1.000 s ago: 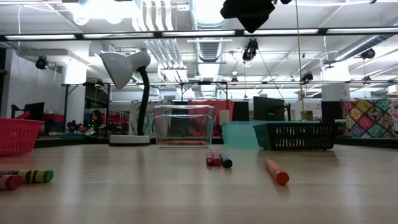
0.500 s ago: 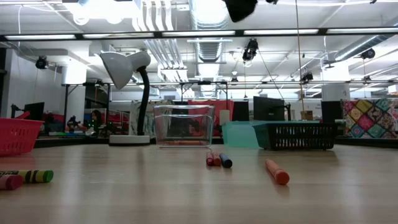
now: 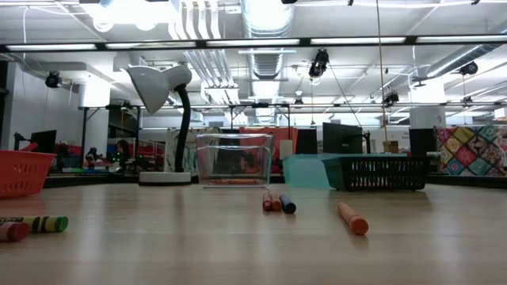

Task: Sort crayons
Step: Put the red crayon into the black bin

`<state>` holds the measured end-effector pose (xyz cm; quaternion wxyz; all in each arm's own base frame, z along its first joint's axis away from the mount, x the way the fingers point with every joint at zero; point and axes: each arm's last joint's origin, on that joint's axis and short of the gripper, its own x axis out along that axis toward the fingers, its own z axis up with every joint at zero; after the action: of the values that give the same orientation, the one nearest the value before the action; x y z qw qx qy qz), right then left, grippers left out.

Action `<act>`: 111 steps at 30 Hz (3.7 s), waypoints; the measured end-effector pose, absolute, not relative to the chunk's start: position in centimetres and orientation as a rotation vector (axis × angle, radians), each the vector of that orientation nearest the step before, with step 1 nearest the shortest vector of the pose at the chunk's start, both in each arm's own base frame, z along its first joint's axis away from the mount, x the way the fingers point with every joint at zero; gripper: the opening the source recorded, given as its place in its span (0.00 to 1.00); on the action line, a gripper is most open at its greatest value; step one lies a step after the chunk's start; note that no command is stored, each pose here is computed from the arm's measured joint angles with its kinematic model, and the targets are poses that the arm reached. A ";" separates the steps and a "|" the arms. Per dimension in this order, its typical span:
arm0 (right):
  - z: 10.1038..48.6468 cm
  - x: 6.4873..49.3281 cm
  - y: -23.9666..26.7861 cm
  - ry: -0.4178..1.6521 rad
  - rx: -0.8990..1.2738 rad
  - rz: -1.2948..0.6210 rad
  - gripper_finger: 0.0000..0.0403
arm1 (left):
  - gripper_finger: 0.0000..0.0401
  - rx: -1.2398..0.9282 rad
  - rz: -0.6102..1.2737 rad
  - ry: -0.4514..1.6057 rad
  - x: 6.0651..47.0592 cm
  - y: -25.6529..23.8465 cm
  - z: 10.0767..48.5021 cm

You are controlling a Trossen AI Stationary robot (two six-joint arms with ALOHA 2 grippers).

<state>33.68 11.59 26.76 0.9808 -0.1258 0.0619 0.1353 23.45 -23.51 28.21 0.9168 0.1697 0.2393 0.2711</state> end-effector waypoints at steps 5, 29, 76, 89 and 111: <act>26.6 33.8 11.2 0.142 -0.256 0.264 0.11 | 0.00 0.457 0.590 0.549 24.6 -21.9 28.3; 27.3 33.5 6.0 0.264 -0.259 0.036 0.11 | 0.00 0.381 0.451 0.517 23.5 -9.7 29.0; 29.1 35.9 0.4 0.070 -0.032 0.091 0.39 | 0.00 0.243 0.204 0.012 24.3 -5.7 24.1; 29.5 35.5 0.3 0.087 -0.052 0.091 0.40 | 0.00 0.260 0.339 0.032 24.0 -5.2 24.4; 29.7 36.9 0.3 0.018 -0.128 0.086 0.20 | 0.00 0.252 0.338 0.037 24.4 -5.3 24.0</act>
<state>36.91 0.29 29.69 0.9970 -0.0637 0.0088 0.0432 24.43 -5.26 24.04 0.9777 0.1250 0.0185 0.1679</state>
